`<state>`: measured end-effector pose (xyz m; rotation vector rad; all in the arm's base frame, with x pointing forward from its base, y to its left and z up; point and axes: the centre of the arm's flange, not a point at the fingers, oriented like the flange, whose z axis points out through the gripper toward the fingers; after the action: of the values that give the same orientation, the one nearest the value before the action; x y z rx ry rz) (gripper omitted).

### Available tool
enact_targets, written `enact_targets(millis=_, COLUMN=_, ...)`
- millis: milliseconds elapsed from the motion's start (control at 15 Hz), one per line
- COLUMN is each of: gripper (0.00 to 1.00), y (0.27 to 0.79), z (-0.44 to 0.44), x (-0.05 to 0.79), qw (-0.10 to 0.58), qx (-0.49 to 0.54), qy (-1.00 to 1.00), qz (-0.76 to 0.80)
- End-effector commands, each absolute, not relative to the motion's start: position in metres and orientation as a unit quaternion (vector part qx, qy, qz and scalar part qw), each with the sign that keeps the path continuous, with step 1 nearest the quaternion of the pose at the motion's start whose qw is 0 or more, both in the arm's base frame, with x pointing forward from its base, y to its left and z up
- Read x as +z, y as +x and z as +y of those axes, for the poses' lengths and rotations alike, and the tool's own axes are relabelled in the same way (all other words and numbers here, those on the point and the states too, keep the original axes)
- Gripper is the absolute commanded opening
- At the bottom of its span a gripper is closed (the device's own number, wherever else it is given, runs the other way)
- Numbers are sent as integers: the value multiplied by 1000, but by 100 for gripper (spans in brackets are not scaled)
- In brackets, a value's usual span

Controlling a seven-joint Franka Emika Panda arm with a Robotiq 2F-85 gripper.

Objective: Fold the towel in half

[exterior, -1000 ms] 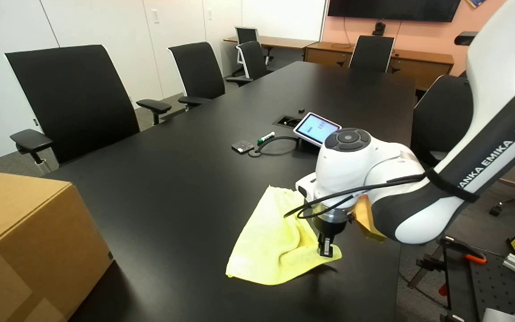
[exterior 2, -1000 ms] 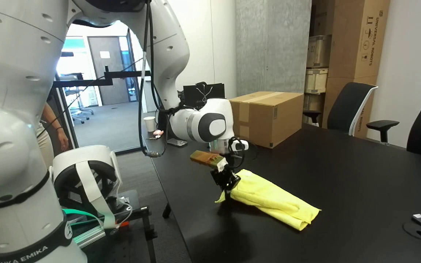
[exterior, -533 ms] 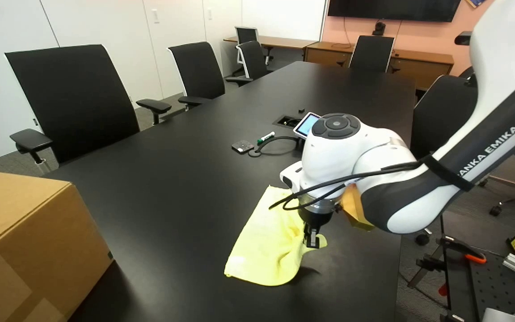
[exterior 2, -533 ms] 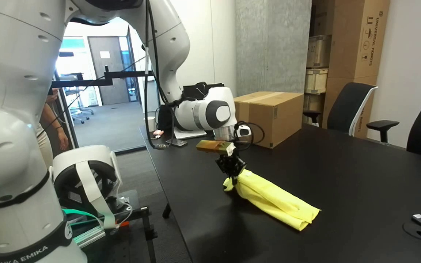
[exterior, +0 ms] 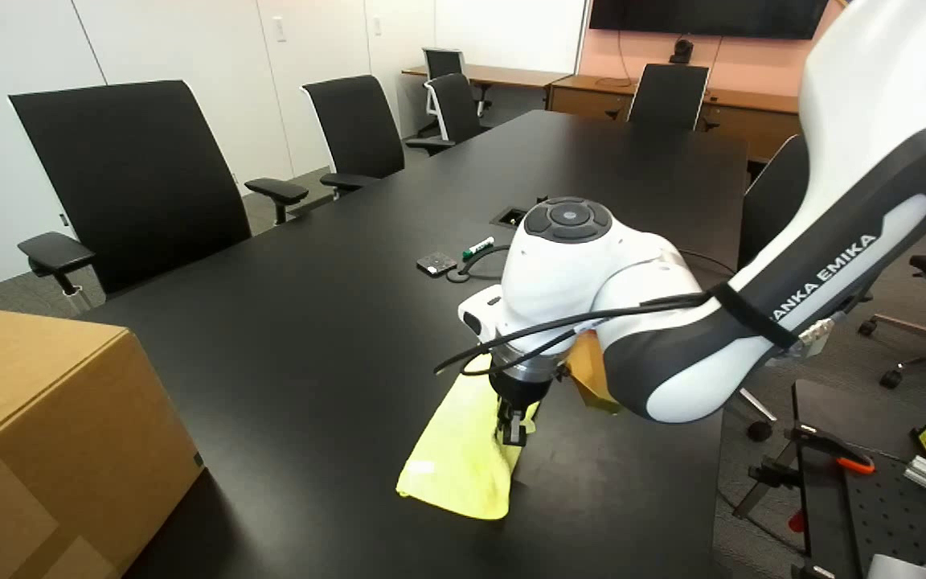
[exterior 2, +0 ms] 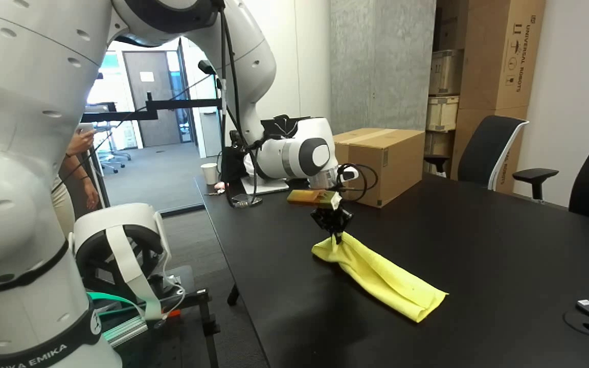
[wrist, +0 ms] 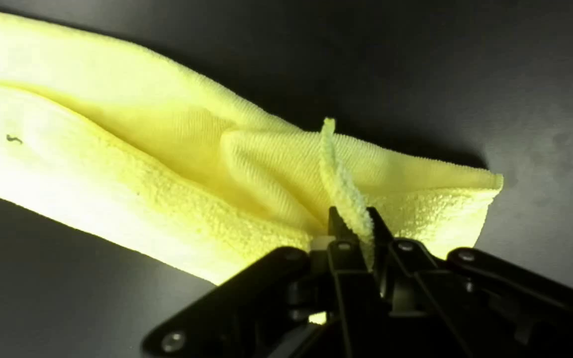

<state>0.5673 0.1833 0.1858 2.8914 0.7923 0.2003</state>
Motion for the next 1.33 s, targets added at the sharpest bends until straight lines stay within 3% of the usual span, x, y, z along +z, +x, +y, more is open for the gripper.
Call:
enact_targets(millis=0, gripper=8, y=592, z=201, x=165, qw=59, qx=87, qy=954, qz=280)
enact_targets(millis=600, gripper=10, y=604, z=230, x=148, qw=11, qx=135, qy=959, qz=247)
enact_targets(millis=667, gripper=19, y=605, z=233, x=149, qw=8, qx=140, qy=959, qz=244)
enact_targets(millis=800, gripper=19, y=607, z=237, x=150, qw=1, qx=150, qy=960, qz=235)
enact_targets(millis=867, gripper=37, y=608, z=239, x=154, qw=-3, qx=155, qy=960, qz=233)
enact_targets(millis=933, gripper=46, y=609, z=241, x=158, qw=-5, qx=163, qy=960, qz=229)
enact_targets(millis=1267, gripper=81, y=623, z=252, x=174, qw=-14, qx=192, qy=959, qz=210)
